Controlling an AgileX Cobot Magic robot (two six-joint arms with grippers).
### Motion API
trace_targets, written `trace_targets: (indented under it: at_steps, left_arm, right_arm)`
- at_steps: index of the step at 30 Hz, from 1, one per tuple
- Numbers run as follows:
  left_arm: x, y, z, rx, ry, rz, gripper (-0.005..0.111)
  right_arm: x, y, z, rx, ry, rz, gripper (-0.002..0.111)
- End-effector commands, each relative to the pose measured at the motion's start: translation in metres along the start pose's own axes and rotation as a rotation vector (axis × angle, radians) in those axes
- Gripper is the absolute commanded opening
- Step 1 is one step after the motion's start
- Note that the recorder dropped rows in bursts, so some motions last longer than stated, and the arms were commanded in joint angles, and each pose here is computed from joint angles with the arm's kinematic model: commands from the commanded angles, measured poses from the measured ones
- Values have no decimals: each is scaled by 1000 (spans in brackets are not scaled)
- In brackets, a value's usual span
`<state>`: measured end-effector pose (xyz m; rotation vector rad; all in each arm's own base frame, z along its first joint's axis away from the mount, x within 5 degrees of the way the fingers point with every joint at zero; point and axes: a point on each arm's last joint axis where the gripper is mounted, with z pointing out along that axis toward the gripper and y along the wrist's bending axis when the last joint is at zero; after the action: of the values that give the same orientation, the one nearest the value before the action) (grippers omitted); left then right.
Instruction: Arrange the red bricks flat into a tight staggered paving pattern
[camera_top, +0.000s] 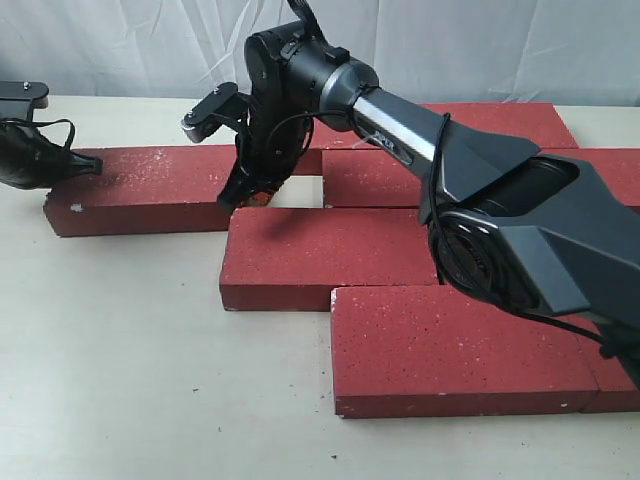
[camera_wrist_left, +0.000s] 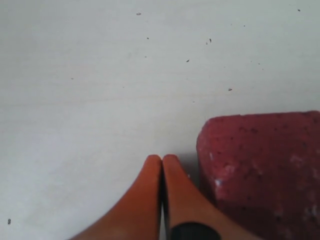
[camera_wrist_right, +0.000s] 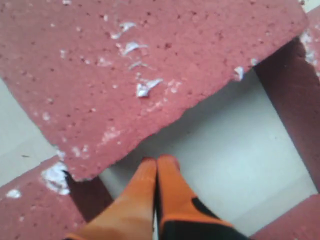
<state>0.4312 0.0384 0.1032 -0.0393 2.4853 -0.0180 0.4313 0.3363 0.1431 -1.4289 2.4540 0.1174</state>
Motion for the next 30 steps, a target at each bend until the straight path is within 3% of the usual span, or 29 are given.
trace_targets:
  at_steps: [1,8,14,30]
  left_arm:
    - [-1,-7,-2,18,7,3,0]
    - [-2,9,-3,-7,-9,-66,0]
    - [-2,11,-3,-11,-15,-87,0]
    - [-3,11,-3,-12,-17,-90,0]
  right_arm:
    - [-5,-9,-9,90,-46,10,-1]
    - [-8,-21,10,193,-136,136,-1]
    - [-11,-17,19,145,-180,189,-1]
    - [-14,-4,0,50,-154,162,-1]
